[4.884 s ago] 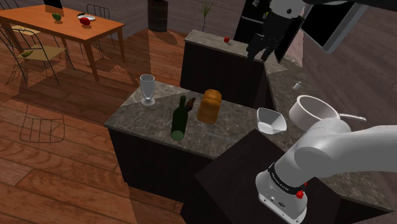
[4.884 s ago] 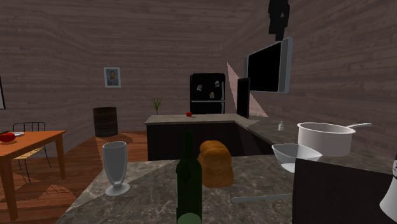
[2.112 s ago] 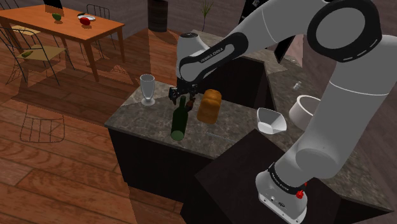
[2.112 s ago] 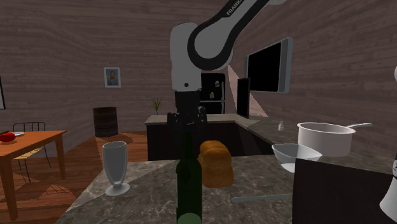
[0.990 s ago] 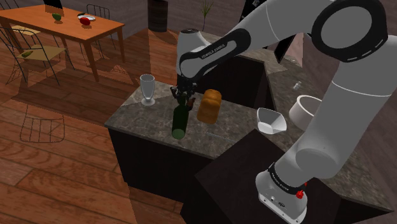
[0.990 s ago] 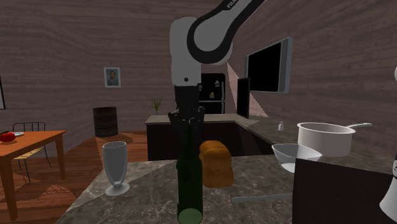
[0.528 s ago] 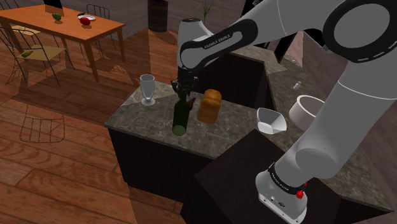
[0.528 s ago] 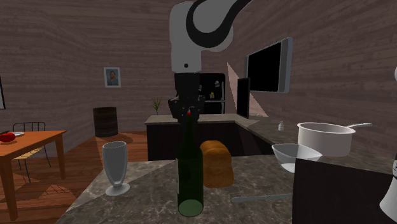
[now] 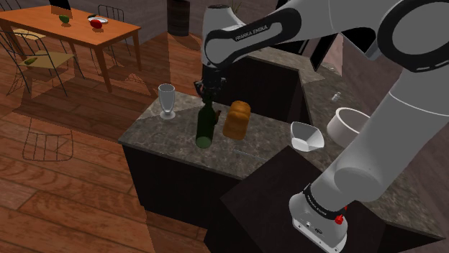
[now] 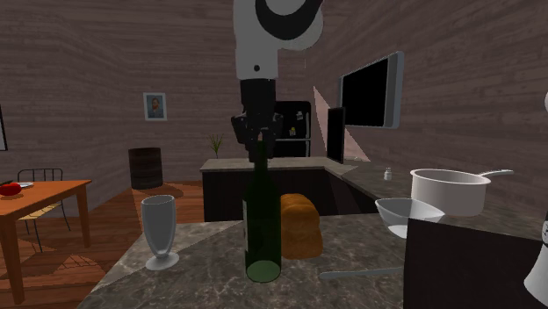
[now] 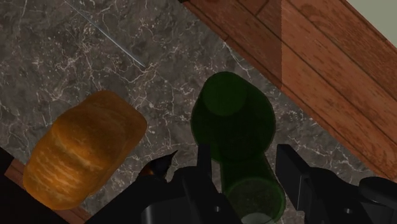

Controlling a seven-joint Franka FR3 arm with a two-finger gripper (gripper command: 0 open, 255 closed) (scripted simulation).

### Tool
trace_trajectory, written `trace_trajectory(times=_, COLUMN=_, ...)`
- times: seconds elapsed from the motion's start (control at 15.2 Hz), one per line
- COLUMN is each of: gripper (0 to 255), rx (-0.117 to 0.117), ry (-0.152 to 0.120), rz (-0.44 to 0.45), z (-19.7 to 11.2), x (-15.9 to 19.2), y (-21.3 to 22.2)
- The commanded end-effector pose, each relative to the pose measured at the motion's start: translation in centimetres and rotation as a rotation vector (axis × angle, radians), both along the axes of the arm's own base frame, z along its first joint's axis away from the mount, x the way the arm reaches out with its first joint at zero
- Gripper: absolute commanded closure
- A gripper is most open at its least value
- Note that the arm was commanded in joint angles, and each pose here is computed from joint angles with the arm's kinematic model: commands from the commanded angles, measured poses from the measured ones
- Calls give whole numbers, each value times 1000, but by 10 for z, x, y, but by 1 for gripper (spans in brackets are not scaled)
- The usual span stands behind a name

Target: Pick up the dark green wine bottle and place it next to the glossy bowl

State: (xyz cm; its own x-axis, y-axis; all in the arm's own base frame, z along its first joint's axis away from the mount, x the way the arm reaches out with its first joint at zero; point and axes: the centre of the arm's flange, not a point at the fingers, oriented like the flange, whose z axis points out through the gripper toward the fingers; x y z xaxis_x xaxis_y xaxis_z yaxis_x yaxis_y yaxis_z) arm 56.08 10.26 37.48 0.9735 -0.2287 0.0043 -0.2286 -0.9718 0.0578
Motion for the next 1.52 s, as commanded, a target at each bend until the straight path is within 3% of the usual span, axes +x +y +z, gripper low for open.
trace_trajectory(times=0.0, gripper=255, rx=0, ry=0, rz=0, z=11, x=0, y=0)
trace_trajectory(times=1.45, gripper=255, rx=0, ry=0, rz=0, z=127, x=0, y=0)
